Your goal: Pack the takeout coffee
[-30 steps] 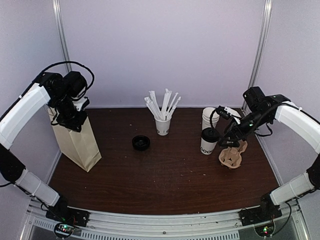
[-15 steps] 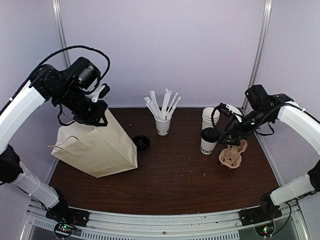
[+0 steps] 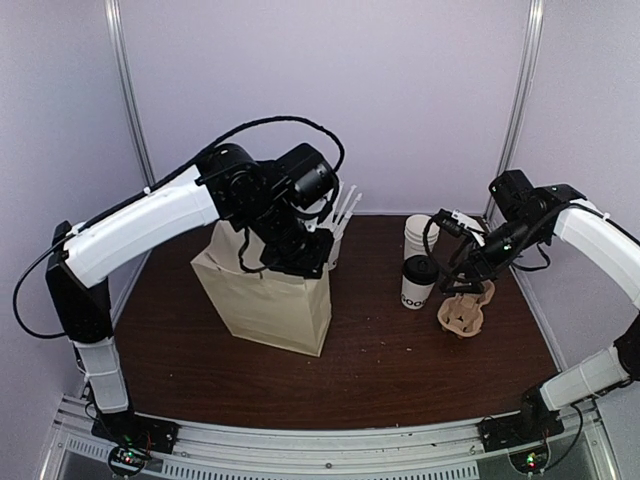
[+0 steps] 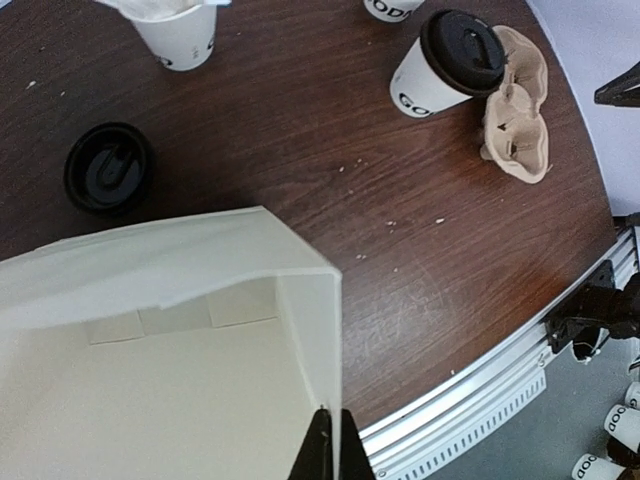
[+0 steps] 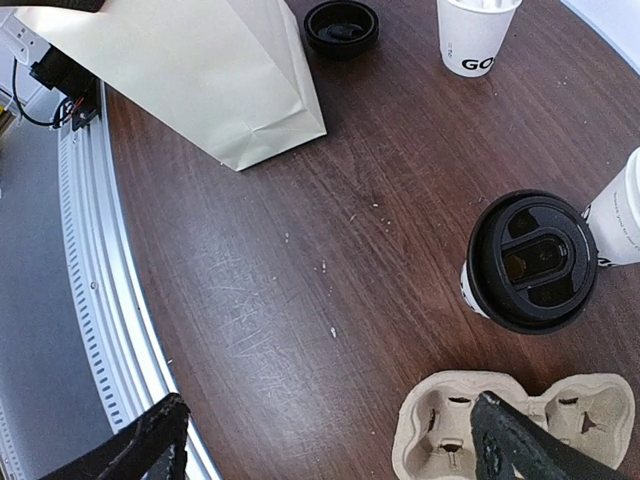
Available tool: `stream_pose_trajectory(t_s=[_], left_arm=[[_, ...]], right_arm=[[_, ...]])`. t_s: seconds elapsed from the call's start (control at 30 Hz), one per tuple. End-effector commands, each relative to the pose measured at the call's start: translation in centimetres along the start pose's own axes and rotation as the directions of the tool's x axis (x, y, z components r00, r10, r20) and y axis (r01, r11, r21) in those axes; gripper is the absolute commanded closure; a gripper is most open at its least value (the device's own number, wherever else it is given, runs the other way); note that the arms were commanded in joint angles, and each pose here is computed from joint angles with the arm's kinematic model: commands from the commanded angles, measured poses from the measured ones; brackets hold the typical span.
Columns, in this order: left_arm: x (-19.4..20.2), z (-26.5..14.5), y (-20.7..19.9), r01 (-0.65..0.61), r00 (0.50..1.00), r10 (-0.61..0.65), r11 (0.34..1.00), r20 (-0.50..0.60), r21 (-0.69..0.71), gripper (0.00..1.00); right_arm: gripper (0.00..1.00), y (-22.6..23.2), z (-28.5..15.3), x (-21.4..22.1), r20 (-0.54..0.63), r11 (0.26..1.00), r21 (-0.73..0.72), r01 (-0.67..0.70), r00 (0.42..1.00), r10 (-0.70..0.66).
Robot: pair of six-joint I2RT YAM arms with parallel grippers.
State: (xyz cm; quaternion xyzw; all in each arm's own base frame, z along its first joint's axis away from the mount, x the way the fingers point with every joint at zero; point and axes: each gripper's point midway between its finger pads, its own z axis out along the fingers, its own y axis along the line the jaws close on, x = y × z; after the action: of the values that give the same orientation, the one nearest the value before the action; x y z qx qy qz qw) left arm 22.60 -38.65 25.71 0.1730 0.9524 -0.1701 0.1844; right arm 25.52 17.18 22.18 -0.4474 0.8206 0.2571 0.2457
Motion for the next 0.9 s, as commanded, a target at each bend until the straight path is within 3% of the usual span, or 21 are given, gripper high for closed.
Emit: stream_pose_trajectory(t_s=[0.0,0.03,0.1,0.2,0.37,0.5,0.67,0.87], left_arm=[[-3.5,-0.9,-3.6,-0.026,0.995,0.015,0.992,0.094,0.126,0.84],[-4.0,-1.1,-4.1,-0.043,0.994,0.029,0.990,0.107,0.136,0.70],[-5.3,-2.6,-4.8,-0.092,0.986,0.068,0.984,0.155,0.152,0.51],[-6.6,-5.7,-5.2,-0.185,0.961,0.144,0.969,0.237,0.163,0.40],[-7.4,-12.3,-5.3,-0.400,0.857,0.305,0.902,0.415,0.162,0.32],[-8.4,-15.8,-0.9,-0.447,0.784,0.368,0.894,0.500,0.044,0.29],[-9.1,-14.8,6.1,-0.512,0.771,0.450,0.859,0.450,0.018,0.24],[-7.9,-9.4,8.2,-0.743,0.622,0.730,0.664,0.284,-0.079,0.18]], right_arm=[[0.03,0.5,-0.1,0.3,0.004,1.000,-0.025,0.008,1.000,-0.008],[0.02,0.6,-0.1,0.2,0.009,1.000,-0.029,0.003,1.000,-0.003],[0.02,0.6,-0.1,0.1,0.014,0.999,-0.039,-0.006,1.000,0.007],[0.02,0.6,-0.2,-0.3,0.019,0.999,-0.049,-0.013,1.000,0.014],[0.02,0.5,-0.2,-1.1,0.032,0.997,-0.065,-0.037,0.999,0.039],[0.02,0.7,-0.6,-1.7,0.029,0.996,-0.082,-0.042,0.999,0.044],[0.02,1.7,-1.7,-2.3,0.048,0.996,-0.093,-0.014,0.999,0.019],[0.01,3.8,-2.7,-1.2,0.037,0.990,-0.136,0.037,0.999,-0.032]])
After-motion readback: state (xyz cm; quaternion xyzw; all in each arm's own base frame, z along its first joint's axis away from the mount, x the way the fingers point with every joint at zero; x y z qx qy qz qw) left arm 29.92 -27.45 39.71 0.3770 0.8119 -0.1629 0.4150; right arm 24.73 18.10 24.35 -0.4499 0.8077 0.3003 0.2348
